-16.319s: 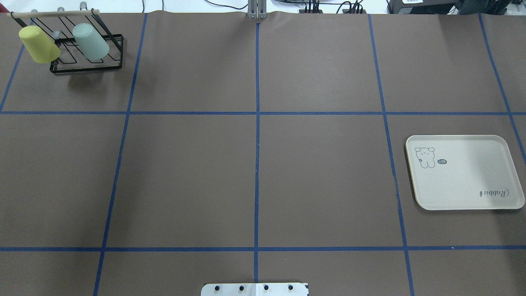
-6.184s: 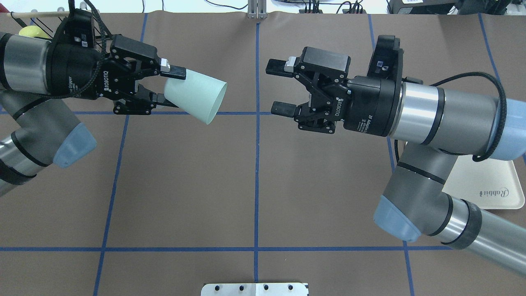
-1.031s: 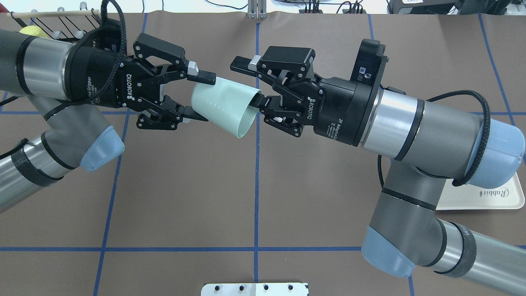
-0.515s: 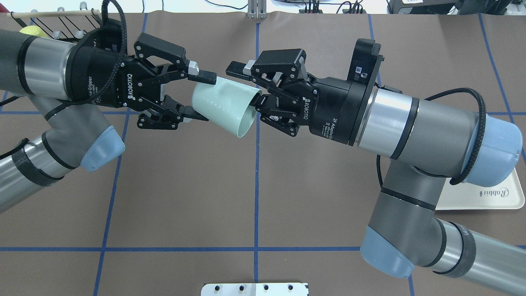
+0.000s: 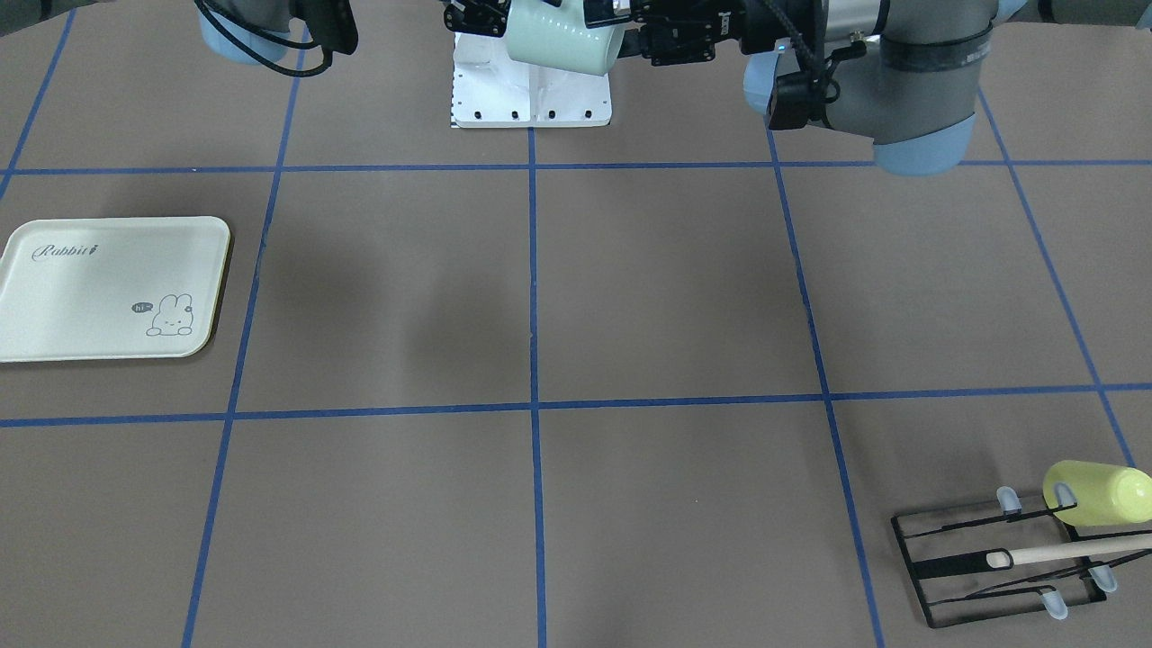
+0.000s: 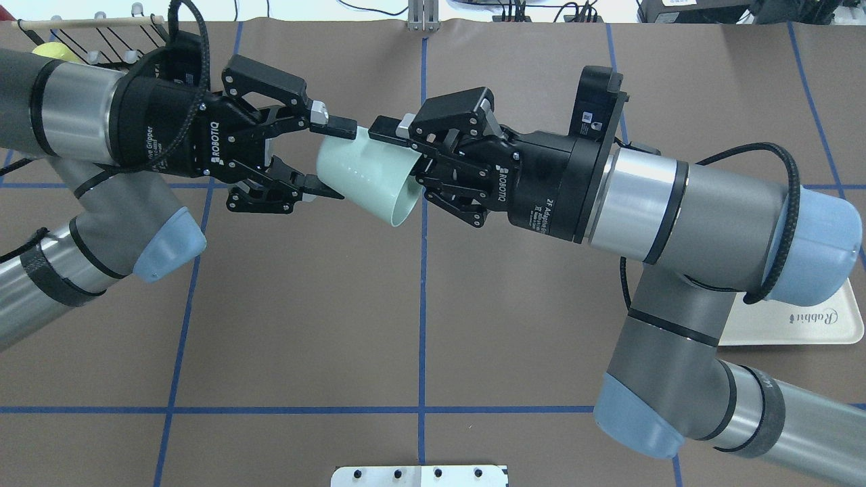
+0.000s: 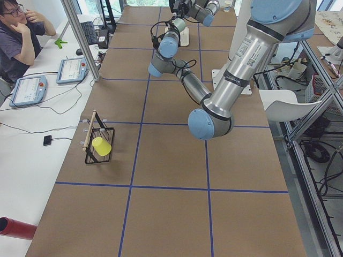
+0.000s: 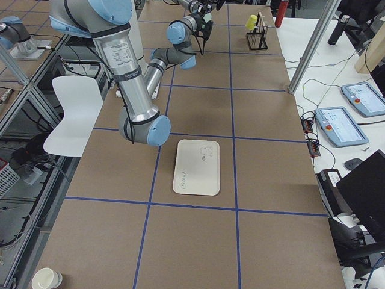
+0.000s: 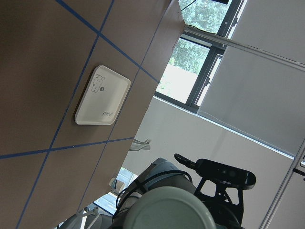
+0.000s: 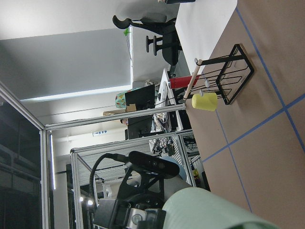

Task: Left arm grabs green cup and hands to right arm on tray

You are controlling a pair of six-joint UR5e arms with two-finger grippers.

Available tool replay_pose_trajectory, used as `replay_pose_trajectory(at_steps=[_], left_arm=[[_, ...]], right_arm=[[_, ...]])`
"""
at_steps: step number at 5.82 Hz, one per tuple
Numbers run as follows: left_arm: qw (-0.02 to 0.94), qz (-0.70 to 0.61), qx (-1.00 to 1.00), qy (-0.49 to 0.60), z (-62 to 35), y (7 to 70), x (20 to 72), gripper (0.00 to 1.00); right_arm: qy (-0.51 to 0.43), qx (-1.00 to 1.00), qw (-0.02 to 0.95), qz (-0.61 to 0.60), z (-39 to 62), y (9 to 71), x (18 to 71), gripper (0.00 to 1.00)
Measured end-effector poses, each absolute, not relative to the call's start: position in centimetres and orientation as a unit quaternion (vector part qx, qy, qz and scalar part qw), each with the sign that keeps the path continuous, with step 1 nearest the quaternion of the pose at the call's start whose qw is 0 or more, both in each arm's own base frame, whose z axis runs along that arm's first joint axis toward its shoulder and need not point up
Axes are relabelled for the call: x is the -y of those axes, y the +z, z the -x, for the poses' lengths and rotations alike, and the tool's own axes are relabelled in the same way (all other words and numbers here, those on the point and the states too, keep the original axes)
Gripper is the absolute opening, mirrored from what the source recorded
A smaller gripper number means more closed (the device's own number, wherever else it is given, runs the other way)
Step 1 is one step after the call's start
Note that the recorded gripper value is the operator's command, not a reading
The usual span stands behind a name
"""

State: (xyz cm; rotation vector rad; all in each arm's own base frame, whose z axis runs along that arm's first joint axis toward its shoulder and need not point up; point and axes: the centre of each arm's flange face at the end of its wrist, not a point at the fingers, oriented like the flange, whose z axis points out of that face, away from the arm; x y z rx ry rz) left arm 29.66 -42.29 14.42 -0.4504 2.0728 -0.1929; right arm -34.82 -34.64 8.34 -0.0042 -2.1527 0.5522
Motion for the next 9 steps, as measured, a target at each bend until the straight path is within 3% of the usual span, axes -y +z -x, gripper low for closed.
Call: replay_pose_trajectory(at_steps=[1,2,3,4,9], left_arm=[[0.484,0.185,-0.851,-0.079,-29.7,14.4,42.3,0.0],[0.485,0.185,-0.851,-0.079,-29.7,14.4,42.3,0.0],[0.485,0.185,-0.851,-0.079,-29.7,14.4,42.3,0.37],[0.484,0.185,-0.852,-0.077,-29.7,14.2,42.3,0.99],[0.54,0.118,-0.833,-0.001,-30.5,13.4,42.1,1.0]], right_arm=[[0.221,0.869,0.443,0.002,34.7,8.3,34.6,0.32],[0.22,0.869,0.443,0.001,34.6,8.2,34.6,0.13],[0.219,0.869,0.443,0.002,34.5,8.2,34.5,0.0],[0.218,0.868,0.446,0.002,34.5,8.2,34.6,0.0],[0.204,0.854,0.478,-0.005,31.8,9.0,37.0,0.0]])
